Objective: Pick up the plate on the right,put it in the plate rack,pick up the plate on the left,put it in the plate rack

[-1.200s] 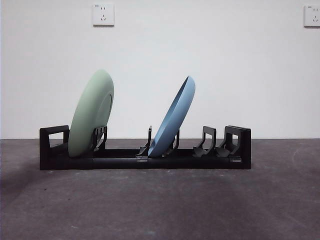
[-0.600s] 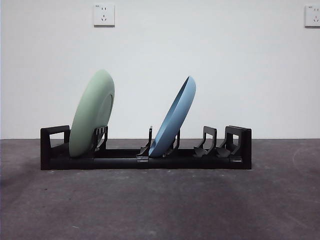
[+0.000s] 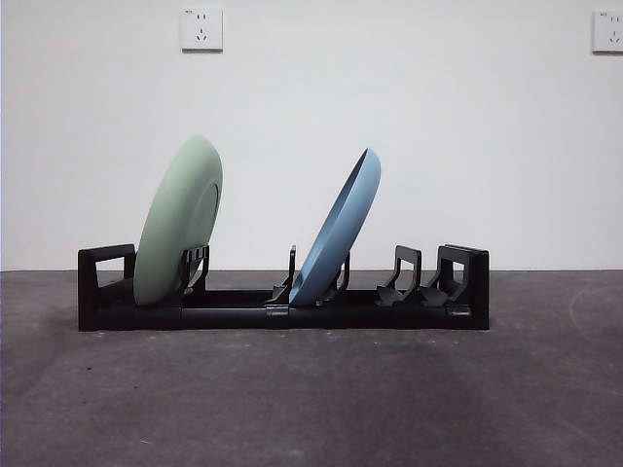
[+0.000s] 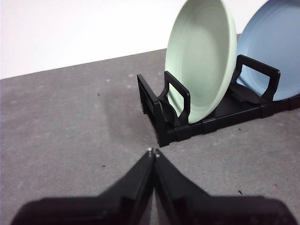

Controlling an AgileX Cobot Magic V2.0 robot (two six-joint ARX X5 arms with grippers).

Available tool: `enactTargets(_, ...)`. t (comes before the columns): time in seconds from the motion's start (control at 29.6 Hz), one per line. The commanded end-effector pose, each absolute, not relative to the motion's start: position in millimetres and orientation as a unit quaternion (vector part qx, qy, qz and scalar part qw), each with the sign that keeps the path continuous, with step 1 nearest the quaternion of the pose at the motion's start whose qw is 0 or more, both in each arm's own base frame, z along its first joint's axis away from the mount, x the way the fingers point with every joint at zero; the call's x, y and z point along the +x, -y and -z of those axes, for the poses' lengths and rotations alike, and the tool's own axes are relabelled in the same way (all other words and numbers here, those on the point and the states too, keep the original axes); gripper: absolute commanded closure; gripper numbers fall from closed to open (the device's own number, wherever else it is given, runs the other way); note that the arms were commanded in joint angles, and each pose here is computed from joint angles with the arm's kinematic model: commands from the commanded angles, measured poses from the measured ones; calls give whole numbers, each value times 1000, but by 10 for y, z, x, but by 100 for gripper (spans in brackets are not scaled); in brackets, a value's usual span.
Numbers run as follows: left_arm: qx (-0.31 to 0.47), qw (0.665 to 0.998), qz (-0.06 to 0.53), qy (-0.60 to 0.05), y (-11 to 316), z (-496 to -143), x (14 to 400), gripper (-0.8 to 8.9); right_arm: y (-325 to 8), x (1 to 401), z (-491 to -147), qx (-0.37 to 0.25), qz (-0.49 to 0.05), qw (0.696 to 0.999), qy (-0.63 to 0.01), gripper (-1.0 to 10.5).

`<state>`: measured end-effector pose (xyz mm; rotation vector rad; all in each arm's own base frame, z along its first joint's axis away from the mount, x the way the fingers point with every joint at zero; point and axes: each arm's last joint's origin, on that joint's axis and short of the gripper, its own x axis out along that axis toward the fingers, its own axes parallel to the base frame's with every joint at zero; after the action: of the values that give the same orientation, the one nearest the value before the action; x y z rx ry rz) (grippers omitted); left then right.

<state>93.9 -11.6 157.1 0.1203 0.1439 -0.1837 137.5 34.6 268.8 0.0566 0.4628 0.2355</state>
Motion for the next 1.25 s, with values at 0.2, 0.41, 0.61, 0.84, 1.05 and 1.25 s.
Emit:
enactTargets(0.2, 53, 991, 92, -83, 115, -1476, 954, 817, -347, 1377, -2663, 31, -115, 966, -230, 943)
enactTargets(0.41, 53, 991, 92, -83, 115, -1476, 954, 817, -347, 1377, -2663, 31, -115, 966, -230, 943)
enactTargets(0.61, 53, 991, 92, -83, 115, -1476, 954, 817, -347, 1377, -2663, 31, -115, 966, -230, 943)
enactTargets(0.84, 53, 991, 92, -83, 115, -1476, 954, 817, -280, 1183, -2730, -18, -97, 975, -200, 944)
enactTargets(1.05, 53, 991, 92, -83, 115, -1476, 954, 817, -127, 830, -2778, -36, -70, 994, -77, 944)
enactTargets(1.25, 53, 991, 92, -83, 116, -1476, 954, 817, -75, 818, -2205, -20, -73, 994, -83, 944)
